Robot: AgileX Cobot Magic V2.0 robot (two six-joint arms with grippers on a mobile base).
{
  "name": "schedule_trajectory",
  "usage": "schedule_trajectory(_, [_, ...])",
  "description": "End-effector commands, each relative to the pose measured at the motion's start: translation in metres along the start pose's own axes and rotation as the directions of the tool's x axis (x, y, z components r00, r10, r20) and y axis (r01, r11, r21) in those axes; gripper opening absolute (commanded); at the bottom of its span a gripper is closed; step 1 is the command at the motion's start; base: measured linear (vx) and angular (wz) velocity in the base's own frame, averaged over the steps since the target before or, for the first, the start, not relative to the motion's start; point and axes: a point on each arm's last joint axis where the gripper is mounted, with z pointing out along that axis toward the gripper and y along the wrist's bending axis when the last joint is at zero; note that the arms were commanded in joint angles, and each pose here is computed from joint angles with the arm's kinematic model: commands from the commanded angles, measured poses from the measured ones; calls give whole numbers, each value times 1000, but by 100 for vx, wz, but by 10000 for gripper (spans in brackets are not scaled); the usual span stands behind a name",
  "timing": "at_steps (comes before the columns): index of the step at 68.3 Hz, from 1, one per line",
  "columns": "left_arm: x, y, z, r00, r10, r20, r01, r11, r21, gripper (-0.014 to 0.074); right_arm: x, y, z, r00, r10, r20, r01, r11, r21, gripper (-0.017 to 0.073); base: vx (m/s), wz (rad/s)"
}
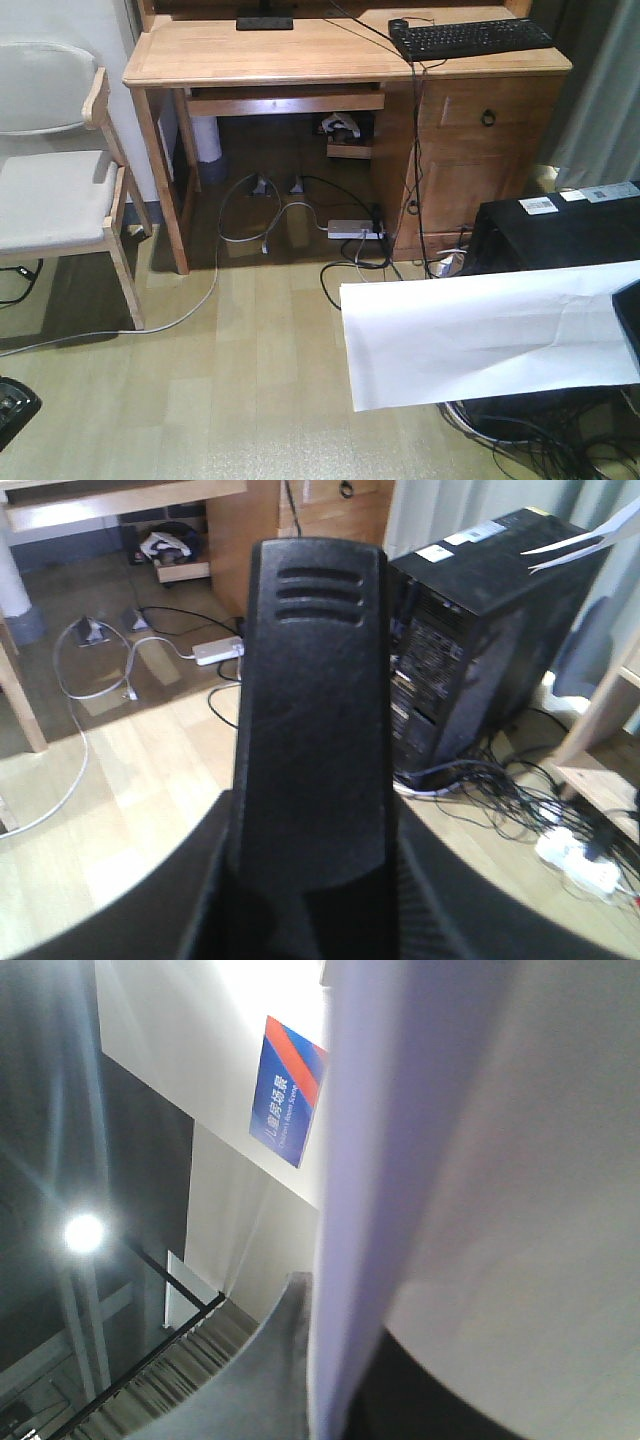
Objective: Grab stapler and paper to desk for stapling
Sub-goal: 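Drive the base toward the wooden desk carrying paper and stapler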
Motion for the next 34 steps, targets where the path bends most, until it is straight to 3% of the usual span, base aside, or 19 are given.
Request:
schedule_trajectory(1, [-18, -2, -5, 991, -5, 131, 4, 1000, 15, -6, 0, 7, -5, 1000, 0, 24, 2, 994, -106, -1, 18, 8])
schedule_trajectory(34, [-18, -2, -5, 991, -5, 131, 4, 1000, 15, -6, 0, 7, -5, 1000, 0, 24, 2, 994, -106, -1, 19, 5])
